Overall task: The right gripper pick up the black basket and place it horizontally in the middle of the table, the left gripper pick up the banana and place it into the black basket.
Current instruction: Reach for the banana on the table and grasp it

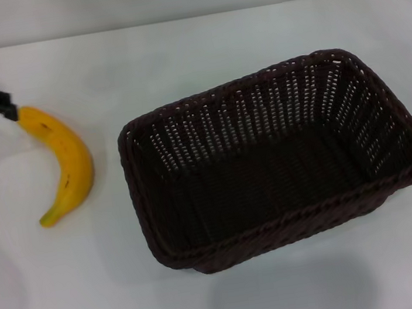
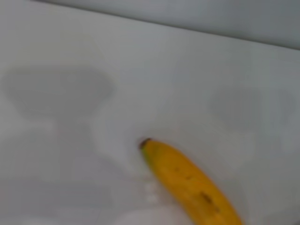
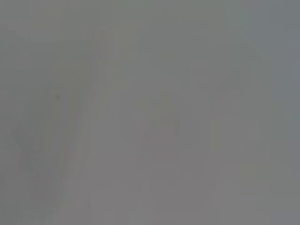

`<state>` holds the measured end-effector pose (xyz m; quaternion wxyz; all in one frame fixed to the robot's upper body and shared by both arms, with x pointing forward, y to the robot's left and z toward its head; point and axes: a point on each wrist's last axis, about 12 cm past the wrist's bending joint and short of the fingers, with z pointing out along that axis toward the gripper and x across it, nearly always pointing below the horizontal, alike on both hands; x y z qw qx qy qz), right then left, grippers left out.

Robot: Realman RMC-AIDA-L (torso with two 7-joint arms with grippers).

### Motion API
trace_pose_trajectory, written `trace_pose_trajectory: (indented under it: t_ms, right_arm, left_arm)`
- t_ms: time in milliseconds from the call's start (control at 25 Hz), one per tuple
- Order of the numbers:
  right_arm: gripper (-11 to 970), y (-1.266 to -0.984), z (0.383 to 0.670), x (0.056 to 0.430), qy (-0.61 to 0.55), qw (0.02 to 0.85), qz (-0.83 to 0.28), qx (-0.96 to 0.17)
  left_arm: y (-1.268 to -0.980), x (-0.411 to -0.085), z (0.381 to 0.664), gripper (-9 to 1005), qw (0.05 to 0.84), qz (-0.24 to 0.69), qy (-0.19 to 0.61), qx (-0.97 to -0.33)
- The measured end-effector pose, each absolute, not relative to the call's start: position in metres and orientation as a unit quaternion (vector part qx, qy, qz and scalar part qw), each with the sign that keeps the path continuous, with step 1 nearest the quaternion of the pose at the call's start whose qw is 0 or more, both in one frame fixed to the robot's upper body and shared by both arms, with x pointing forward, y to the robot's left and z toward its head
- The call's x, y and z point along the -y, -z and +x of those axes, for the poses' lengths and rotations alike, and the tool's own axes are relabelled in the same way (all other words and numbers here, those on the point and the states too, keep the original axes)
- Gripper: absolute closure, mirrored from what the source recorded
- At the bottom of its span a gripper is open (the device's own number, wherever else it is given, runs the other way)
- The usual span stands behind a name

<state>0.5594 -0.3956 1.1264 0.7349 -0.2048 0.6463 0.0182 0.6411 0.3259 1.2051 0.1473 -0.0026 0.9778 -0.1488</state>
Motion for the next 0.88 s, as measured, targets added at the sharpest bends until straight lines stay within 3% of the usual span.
trace_pose_trajectory:
  t_ms: [320, 880]
  right_arm:
    - [578, -1.106, 0.552, 0.396, 0.009, 0.729, -0.204, -0.654]
    - [576, -1.104, 0.548, 0.401, 0.03, 0.735, -0.203, -0.647]
  left_arm:
    - [-1.178, -0.296, 0.652, 121, 0.128, -0.025, 0.147, -0.981]
    - [-1.149, -0.269, 0.649, 122, 0.098, -0.086, 0.172, -0.976]
